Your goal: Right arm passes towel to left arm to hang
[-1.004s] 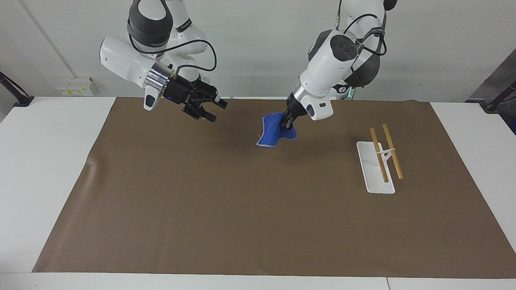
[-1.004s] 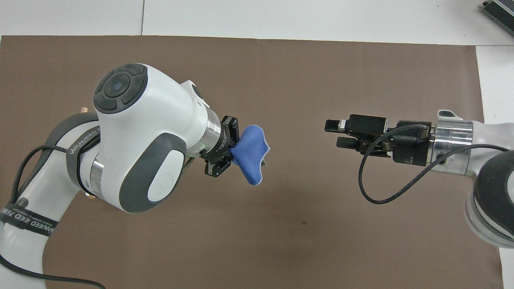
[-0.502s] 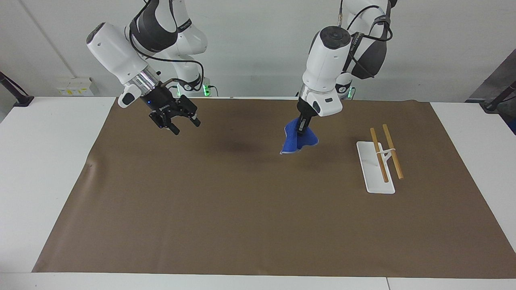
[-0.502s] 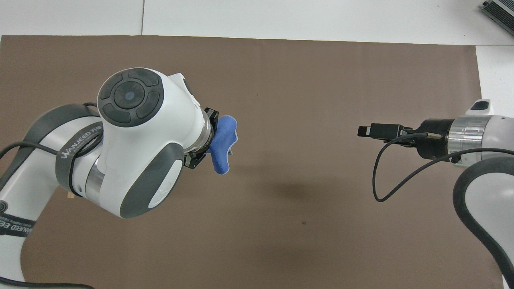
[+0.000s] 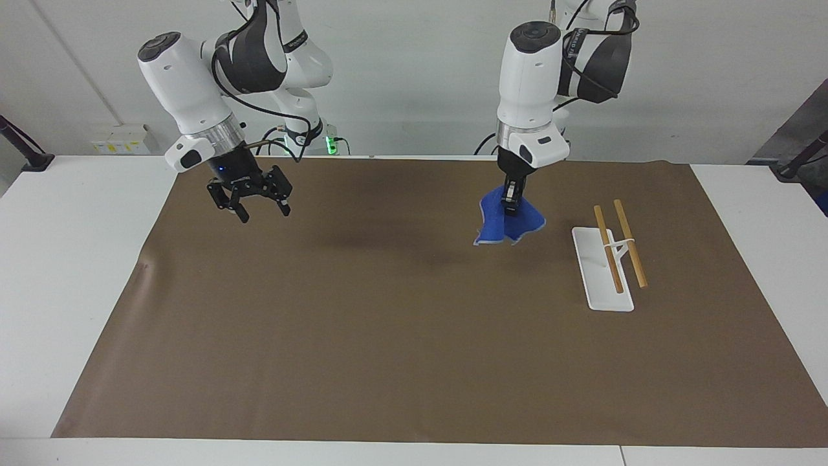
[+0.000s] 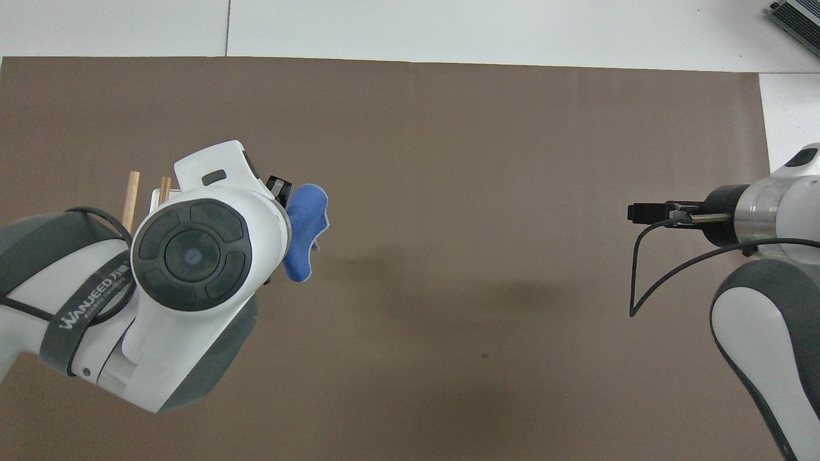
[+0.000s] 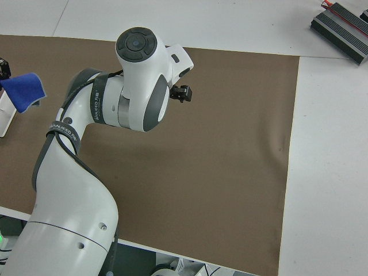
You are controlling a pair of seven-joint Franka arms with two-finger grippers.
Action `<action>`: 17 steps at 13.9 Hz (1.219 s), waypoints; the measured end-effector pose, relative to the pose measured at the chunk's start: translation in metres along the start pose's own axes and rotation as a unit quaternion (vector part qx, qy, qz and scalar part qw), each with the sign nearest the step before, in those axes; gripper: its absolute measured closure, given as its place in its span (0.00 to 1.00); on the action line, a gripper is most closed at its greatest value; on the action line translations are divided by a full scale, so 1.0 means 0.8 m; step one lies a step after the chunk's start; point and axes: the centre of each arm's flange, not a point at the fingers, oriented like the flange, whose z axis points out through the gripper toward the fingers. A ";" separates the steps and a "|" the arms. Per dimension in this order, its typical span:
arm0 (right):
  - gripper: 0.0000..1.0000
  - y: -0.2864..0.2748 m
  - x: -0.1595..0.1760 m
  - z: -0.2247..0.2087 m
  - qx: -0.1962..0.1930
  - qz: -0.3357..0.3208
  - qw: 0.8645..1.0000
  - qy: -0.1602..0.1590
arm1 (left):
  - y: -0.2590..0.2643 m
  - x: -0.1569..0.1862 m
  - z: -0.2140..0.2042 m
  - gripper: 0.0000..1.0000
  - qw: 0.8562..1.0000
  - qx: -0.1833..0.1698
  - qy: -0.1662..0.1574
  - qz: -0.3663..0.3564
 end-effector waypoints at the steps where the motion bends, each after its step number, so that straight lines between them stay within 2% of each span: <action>1: 0.00 -0.001 0.003 -0.013 -0.010 0.003 1.000 -0.010 | -0.009 0.007 0.010 0.98 1.000 -0.012 0.019 -0.013; 4: 0.00 0.000 0.010 -0.069 -0.017 0.013 0.999 -0.031 | -0.021 0.034 0.032 0.98 0.995 -0.059 0.062 -0.052; 10: 0.00 0.039 0.011 -0.144 -0.051 0.032 0.997 -0.043 | -0.057 0.087 0.077 0.98 0.979 -0.136 0.117 -0.095; 13: 0.00 0.063 0.009 -0.178 -0.062 0.042 0.996 -0.047 | -0.067 0.134 0.086 0.98 0.969 -0.150 0.148 -0.126; 15: 0.00 0.072 0.009 -0.181 -0.065 0.044 0.996 -0.051 | -0.072 0.166 0.089 0.98 0.965 -0.152 0.156 -0.145; 17: 0.00 0.077 0.006 -0.177 -0.067 0.049 0.994 -0.068 | -0.079 0.187 0.092 0.98 0.963 -0.154 0.158 -0.157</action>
